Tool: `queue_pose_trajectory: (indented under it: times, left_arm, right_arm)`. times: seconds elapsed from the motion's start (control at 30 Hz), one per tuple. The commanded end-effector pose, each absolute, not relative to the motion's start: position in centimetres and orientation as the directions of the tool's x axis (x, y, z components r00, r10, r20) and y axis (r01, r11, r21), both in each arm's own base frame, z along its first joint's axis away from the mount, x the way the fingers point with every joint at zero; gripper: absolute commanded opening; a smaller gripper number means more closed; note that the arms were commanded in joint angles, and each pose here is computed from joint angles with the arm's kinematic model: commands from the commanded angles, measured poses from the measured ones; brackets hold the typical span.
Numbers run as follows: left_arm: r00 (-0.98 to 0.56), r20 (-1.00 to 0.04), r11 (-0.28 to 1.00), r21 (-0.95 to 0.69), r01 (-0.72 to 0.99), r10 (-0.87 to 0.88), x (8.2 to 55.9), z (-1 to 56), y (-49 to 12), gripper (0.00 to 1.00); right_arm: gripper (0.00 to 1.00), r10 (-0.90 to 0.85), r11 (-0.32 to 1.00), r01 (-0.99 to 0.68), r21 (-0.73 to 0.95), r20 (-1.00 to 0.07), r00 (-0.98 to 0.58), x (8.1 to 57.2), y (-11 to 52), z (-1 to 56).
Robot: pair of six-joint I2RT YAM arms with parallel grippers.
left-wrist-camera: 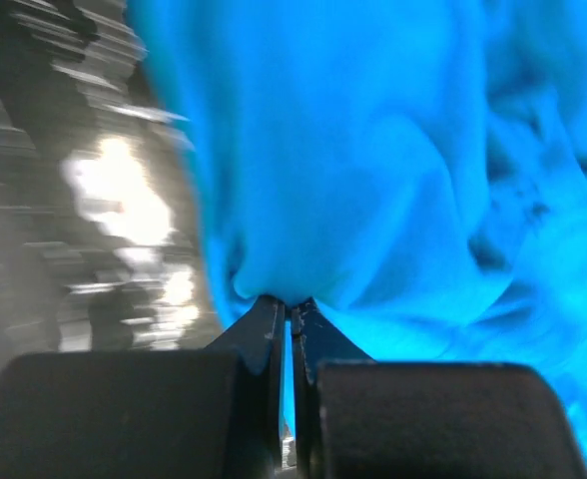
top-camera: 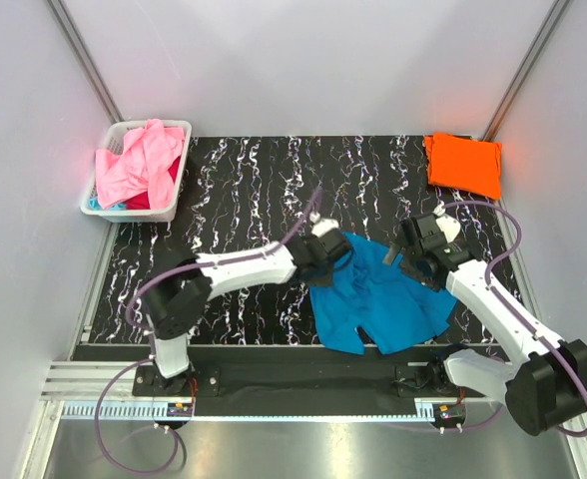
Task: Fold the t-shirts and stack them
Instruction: Move the tshirt to the center of the board
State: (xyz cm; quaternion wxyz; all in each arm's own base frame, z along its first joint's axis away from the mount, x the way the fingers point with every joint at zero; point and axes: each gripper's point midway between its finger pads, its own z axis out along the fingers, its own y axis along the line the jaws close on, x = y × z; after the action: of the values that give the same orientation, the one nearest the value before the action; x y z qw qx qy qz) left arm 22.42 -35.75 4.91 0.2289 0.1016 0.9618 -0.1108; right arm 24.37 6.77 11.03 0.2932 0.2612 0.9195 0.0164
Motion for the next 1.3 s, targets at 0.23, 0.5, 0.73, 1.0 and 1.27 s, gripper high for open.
queue_pose_trajectory:
  times: [0.23,0.5,0.73,1.0,1.27]
  left_arm:
    - [-0.678,-0.72,0.989,-0.116,-0.09,-0.146,30.5,16.2,-23.2,0.0]
    - [-0.687,-0.702,0.974,-0.044,-0.221,-0.188,31.2,14.3,-18.4,0.8]
    - [-0.76,-0.614,0.977,-0.159,-0.145,-0.213,29.0,13.7,-20.5,0.86]
    - [-0.795,-0.551,0.966,-0.193,-0.173,-0.253,24.9,11.4,-18.5,0.75]
    - [-0.859,-0.471,0.962,-0.258,-0.084,-0.201,24.0,9.4,-21.1,0.56]
  right_arm:
    - [1.0,0.482,0.873,0.446,0.2,-0.498,-0.721,25.2,8.1,10.1]
    - [1.0,0.473,0.88,0.427,0.21,-0.483,-0.737,25.3,8.7,9.8]
    - [1.0,0.477,0.878,0.424,0.223,-0.471,-0.742,25.1,8.9,9.4]
    - [1.0,0.478,0.878,0.416,0.236,-0.458,-0.749,25.1,9.3,8.9]
    - [1.0,0.481,0.877,0.416,0.242,-0.445,-0.755,25.1,9.6,8.6]
